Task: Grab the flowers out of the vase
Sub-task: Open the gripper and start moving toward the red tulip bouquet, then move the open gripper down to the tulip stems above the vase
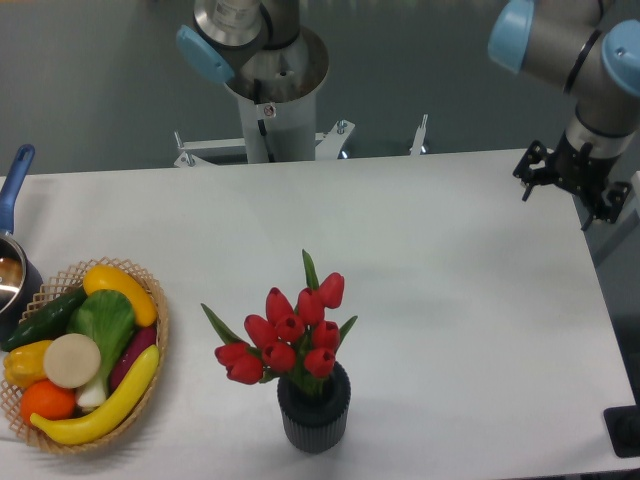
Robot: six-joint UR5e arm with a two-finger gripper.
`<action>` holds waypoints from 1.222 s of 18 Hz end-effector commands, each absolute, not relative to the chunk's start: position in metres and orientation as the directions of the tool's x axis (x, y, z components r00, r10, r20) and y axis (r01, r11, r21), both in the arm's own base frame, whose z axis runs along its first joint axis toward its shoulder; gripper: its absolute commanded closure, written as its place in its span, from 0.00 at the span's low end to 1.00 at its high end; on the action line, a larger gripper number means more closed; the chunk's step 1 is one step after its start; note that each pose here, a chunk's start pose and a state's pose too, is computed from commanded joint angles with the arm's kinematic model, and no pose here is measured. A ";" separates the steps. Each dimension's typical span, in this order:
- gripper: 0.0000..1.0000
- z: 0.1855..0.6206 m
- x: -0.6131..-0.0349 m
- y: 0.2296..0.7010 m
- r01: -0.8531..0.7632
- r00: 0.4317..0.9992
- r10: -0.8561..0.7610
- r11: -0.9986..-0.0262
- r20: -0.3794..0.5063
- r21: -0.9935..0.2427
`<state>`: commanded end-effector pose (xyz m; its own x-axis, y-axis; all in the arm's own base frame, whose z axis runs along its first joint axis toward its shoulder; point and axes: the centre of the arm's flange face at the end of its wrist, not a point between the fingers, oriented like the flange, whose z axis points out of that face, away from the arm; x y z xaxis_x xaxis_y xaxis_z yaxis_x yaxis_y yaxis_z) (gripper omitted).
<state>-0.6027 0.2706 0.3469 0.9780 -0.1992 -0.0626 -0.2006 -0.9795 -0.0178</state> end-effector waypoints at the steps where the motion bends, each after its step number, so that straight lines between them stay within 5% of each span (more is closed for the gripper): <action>1: 0.00 0.346 -0.602 0.271 -0.202 0.978 -0.201 -0.979 -0.061 -0.018; 10: 0.00 0.346 -0.585 0.278 -0.222 0.974 -0.219 -0.974 -0.067 -0.040; 14: 0.00 0.361 -0.561 0.284 -0.128 0.988 -0.109 -0.975 -0.108 -0.183; 22: 0.00 0.367 -0.498 0.318 -0.175 0.985 -0.156 -0.875 -0.079 -0.451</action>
<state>-0.4980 0.3183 0.3668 0.9845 -0.1565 -0.0789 -0.1752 -0.8751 -0.4511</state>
